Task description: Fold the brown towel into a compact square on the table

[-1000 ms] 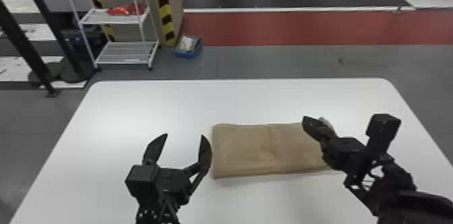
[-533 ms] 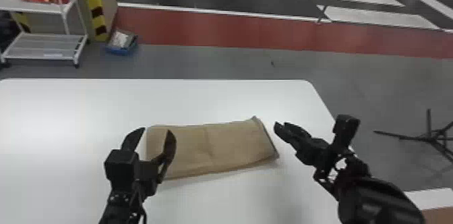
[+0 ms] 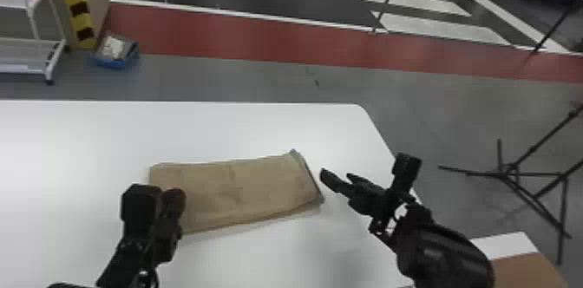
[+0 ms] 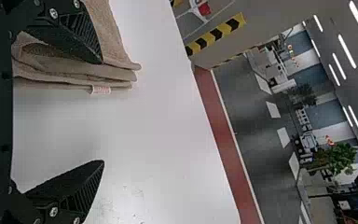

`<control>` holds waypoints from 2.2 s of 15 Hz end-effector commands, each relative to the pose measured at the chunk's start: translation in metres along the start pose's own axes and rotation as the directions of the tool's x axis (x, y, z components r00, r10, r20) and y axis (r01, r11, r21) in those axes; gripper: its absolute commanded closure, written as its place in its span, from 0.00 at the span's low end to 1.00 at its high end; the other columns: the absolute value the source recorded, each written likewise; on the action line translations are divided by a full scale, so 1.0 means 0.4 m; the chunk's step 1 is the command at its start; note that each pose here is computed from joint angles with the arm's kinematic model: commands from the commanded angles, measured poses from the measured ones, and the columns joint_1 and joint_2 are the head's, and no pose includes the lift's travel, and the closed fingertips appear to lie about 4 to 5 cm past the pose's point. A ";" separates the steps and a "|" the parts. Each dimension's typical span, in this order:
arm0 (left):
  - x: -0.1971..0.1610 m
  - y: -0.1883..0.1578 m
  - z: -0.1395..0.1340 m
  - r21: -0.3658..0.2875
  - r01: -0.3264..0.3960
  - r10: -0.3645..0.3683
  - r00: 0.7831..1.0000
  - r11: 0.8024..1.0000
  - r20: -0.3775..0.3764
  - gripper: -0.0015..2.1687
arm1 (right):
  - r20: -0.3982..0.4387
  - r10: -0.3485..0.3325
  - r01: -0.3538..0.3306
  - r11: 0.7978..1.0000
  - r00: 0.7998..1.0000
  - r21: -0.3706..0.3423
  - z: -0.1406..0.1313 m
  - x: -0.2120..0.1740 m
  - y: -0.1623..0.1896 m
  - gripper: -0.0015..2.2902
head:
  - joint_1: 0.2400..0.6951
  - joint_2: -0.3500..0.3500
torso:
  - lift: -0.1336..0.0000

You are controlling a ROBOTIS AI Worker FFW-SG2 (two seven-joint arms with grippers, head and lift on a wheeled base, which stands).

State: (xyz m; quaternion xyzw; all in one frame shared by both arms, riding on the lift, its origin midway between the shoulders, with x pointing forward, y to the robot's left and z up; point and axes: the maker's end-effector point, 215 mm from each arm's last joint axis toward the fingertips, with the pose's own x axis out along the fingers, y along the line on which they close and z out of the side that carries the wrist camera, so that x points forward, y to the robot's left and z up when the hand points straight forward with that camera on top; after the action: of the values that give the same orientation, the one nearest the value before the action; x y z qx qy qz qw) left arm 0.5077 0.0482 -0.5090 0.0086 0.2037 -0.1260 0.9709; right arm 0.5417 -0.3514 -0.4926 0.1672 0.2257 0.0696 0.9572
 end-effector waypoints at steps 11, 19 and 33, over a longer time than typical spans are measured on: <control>0.015 0.032 -0.044 0.017 -0.020 0.021 0.999 1.000 -0.029 0.91 | -0.117 0.045 -0.050 0.998 0.992 -0.041 -0.062 0.129 0.105 0.18 | 1.00 0.15 | 0.58; 0.017 0.032 -0.044 0.018 -0.018 0.018 0.999 1.000 -0.030 0.91 | -0.228 0.094 -0.092 0.996 0.969 0.021 -0.110 0.113 0.157 0.61 | 1.00 0.19 | 0.58; 0.006 0.011 -0.081 0.029 -0.005 0.008 0.997 1.000 -0.083 0.91 | -0.290 0.329 -0.345 0.939 0.899 -0.002 0.052 -0.016 0.706 0.62 | 1.00 0.40 | 0.58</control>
State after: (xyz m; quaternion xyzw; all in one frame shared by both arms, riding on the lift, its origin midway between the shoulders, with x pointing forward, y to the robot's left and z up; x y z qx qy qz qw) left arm 0.5014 0.0544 -0.5400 0.0322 0.2408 -0.1262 0.9618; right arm 0.5250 -0.1047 -0.3816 0.1629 0.3341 0.2590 0.8915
